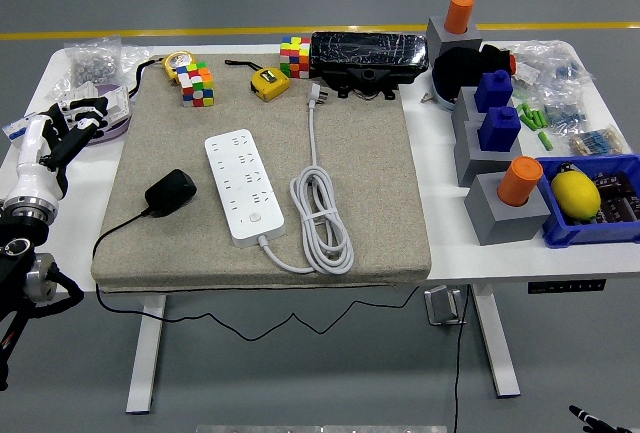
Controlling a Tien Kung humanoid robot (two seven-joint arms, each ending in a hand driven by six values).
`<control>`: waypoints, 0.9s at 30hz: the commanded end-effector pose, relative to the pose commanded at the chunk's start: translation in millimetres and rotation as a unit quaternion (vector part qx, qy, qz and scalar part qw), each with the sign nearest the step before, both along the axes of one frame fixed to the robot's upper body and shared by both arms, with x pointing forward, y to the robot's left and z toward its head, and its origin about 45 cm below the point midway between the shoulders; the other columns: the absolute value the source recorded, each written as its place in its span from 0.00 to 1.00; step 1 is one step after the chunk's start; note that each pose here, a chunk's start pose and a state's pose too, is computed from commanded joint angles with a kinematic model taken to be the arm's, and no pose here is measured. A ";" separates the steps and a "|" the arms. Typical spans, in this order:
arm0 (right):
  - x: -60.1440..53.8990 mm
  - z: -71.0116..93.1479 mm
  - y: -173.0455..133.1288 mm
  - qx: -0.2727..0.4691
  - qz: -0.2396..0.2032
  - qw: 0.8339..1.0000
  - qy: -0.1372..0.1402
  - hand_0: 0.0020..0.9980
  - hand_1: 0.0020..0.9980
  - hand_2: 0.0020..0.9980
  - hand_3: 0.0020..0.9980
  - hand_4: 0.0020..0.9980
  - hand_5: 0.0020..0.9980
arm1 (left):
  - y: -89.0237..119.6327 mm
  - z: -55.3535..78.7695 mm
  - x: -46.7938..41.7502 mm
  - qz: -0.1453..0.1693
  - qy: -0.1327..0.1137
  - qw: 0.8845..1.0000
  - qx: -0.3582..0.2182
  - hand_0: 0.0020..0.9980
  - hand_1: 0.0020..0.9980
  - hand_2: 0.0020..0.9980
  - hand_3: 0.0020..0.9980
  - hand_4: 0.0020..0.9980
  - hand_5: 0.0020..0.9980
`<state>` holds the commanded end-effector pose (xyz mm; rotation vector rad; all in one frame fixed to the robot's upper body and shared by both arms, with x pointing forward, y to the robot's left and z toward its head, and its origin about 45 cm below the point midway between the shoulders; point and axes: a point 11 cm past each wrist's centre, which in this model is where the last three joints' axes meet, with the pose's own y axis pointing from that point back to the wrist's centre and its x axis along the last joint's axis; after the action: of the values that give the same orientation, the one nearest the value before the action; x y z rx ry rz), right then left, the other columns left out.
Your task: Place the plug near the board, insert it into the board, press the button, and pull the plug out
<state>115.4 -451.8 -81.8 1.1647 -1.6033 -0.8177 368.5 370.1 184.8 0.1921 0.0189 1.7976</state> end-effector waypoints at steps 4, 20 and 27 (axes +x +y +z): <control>-1.5 -0.3 0.0 0.000 0.000 1.000 0.001 0.65 0.65 0.66 0.57 0.99 0.56 | 0.0 -0.7 -0.8 -0.001 0.001 1.000 0.000 0.57 0.58 0.57 0.57 0.79 0.42; -9.0 -3.3 2.5 0.005 -0.007 1.000 0.007 0.66 0.66 0.66 0.57 0.99 0.56 | -2.1 -5.2 -2.7 -0.002 0.009 1.000 -0.007 0.57 0.58 0.57 0.57 0.79 0.42; -9.5 -3.9 3.6 0.007 -0.013 1.000 0.005 0.66 0.66 0.66 0.57 0.99 0.56 | -4.5 -1.9 0.0 -0.004 0.006 1.000 -0.010 0.57 0.58 0.57 0.57 0.79 0.43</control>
<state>105.9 -448.2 -85.6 1.1506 -1.6092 -0.8517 368.5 365.5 182.8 0.1880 0.0456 1.7869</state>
